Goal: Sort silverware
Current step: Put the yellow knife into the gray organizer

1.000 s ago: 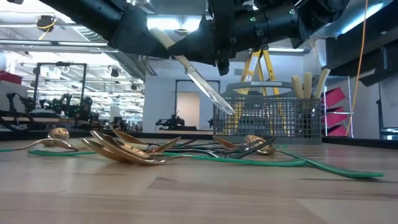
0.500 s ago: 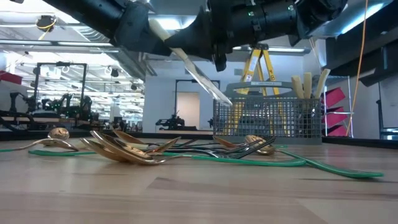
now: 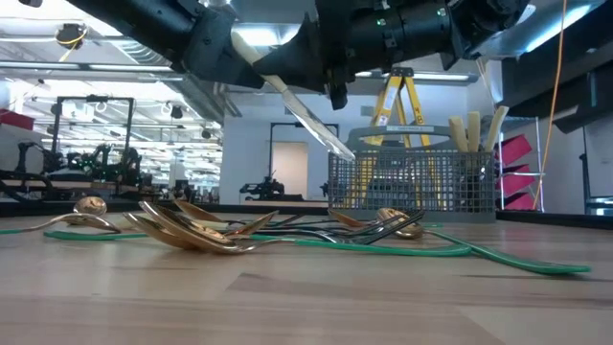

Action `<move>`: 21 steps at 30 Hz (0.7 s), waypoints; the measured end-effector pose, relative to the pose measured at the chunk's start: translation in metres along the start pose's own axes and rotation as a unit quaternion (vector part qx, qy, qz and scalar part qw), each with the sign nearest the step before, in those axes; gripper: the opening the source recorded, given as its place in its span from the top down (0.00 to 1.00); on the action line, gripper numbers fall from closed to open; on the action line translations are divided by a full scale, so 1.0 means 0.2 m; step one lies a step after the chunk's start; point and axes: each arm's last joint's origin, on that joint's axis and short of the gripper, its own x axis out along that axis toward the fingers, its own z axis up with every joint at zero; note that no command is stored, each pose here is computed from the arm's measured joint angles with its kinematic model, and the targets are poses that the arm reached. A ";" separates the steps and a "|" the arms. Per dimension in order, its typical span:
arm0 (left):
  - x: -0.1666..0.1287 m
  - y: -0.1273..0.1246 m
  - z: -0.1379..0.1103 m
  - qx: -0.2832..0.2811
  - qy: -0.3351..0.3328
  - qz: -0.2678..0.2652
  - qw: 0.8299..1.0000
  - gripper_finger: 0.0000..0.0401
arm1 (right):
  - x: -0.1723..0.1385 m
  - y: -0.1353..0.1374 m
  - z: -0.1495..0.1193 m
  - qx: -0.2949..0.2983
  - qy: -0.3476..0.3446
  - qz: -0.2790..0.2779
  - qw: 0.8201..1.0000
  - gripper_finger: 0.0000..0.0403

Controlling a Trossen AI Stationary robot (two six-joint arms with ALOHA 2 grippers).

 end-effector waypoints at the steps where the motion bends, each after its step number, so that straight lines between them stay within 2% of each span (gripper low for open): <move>1: 0.00 0.00 0.00 0.000 0.000 0.000 1.000 1.00 | 0.01 0.00 0.00 -0.003 0.004 -0.002 1.000 0.96; 11: 0.00 0.00 -0.04 0.021 0.018 0.004 1.000 1.00 | 0.12 0.01 -0.06 -0.016 0.029 -0.019 0.999 0.94; 21: 0.00 0.00 -0.06 0.006 0.031 -0.006 0.999 1.00 | 0.12 0.01 -0.07 -0.021 0.041 -0.021 0.999 0.94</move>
